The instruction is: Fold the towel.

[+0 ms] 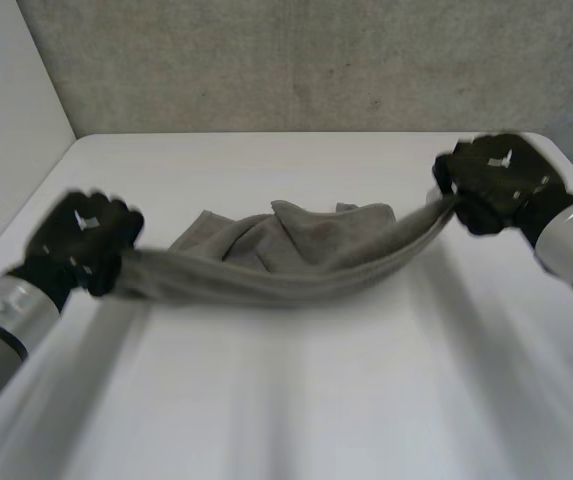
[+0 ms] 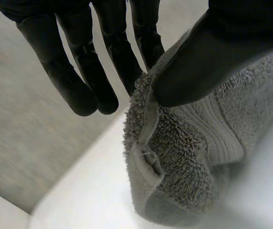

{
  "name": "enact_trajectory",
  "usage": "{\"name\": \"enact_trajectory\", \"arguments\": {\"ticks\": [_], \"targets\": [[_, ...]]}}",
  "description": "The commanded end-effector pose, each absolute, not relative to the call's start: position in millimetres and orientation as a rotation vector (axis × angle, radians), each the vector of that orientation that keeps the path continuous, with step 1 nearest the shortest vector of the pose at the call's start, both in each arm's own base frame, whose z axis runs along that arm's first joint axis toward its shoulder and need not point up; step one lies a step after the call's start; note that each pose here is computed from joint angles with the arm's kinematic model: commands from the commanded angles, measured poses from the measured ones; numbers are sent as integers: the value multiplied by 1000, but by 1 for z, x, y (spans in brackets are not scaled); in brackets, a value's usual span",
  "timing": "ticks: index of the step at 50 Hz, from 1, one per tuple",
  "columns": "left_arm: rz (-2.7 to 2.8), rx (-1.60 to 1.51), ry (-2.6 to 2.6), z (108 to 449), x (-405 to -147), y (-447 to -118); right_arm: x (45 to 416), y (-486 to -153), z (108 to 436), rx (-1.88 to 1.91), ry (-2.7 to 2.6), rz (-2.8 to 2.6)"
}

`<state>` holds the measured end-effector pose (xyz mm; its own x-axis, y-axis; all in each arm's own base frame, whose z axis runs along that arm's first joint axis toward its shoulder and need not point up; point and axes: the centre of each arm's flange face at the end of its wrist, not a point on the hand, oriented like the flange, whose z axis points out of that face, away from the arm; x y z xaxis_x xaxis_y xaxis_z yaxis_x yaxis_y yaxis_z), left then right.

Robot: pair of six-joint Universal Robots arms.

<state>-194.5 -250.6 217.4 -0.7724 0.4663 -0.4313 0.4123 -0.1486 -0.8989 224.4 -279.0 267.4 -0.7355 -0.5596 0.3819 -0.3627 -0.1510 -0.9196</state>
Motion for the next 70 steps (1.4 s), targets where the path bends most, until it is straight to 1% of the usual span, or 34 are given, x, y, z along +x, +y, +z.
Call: {"name": "enact_trajectory", "arguments": {"ticks": [1,3,7,11,14,17,19,25,27,28,30,31,32,33,35,36,38,41,43,44,46,47,49,50,52,53,54,55,57,58,60,63,65,70], "targets": [[2222,-862,-1882,280,-194,-261,225,-272,329,-1088,1879,-2084],[2224,-837,-1887,296,-194,-267,224,-271,348,-1112,1900,-2060],[2234,-808,-1927,305,-193,-276,227,-276,349,-1201,1937,-2017],[2154,-774,-2056,290,-195,-303,236,-285,337,-1425,1997,-1947],[2105,-778,-2096,283,-198,-310,248,-290,322,-1535,2043,-1892],[1989,-795,-2168,268,-207,-324,253,-295,313,-1569,2075,-1877],[1884,-828,-2223,255,-217,-338,261,-305,297,-1635,2123,-1860],[1873,-843,-2262,257,-231,-360,276,-322,287,-1694,2110,-1910],[2001,-802,-2203,282,-237,-375,290,-342,303,-1615,2000,-2124],[2002,-802,-2202,282,-237,-375,291,-342,303,-1615,1999,-2125],[2174,-776,-2028,321,-250,-378,303,-361,335,-1383,1814,-2462],[2175,-775,-2027,321,-250,-378,303,-361,335,-1381,1813,-2464],[2290,-735,-1898,344,-256,-380,303,-368,350,-1249,1726,-2605],[2291,-734,-1897,345,-256,-380,303,-368,350,-1248,1725,-2606],[2452,-594,-1640,389,-256,-375,297,-364,394,-1007,1487,-2856],[2452,-593,-1638,389,-256,-375,297,-364,394,-1006,1486,-2857],[2523,-448,-1419,430,-245,-365,289,-343,420,-986,1412,-2898],[2514,-404,-1383,435,-240,-364,290,-343,413,-1028,1441,-2856],[2463,-376,-1443,423,-236,-370,293,-343,387,-1147,1561,-2696],[2462,-376,-1444,423,-236,-370,293,-343,387,-1148,1561,-2695],[2371,-410,-1607,387,-238,-377,295,-337,361,-1260,1704,-2508],[2371,-410,-1608,387,-238,-377,295,-337,361,-1260,1705,-2507],[2297,-486,-1762,350,-237,-378,291,-331,331,-1381,1864,-2312],[2297,-487,-1763,350,-237,-378,291,-331,331,-1381,1865,-2311],[2202,-616,-1905,307,-237,-372,292,-323,298,-1532,1973,-2125],[2202,-617,-1906,307,-237,-372,292,-322,298,-1532,1973,-2124],[2146,-690,-1969,285,-237,-366,290,-317,281,-1602,2024,-2026],[2146,-691,-1970,285,-237,-366,290,-317,281,-1603,2025,-2025],[2032,-832,-2082,245,-234,-352,284,-307,249,-1687,2106,-1842],[2032,-832,-2083,244,-234,-352,284,-307,249,-1687,2107,-1841],[1927,-930,-2178,213,-227,-336,275,-296,225,-1710,2176,-1706],[1885,-954,-2216,200,-224,-329,272,-289,215,-1717,2189,-1653],[1846,-958,-2270,183,-214,-320,269,-279,200,-1704,2174,-1604],[1877,-913,-2299,179,-198,-317,260,-278,173,-1682,2151,-1611]]}}
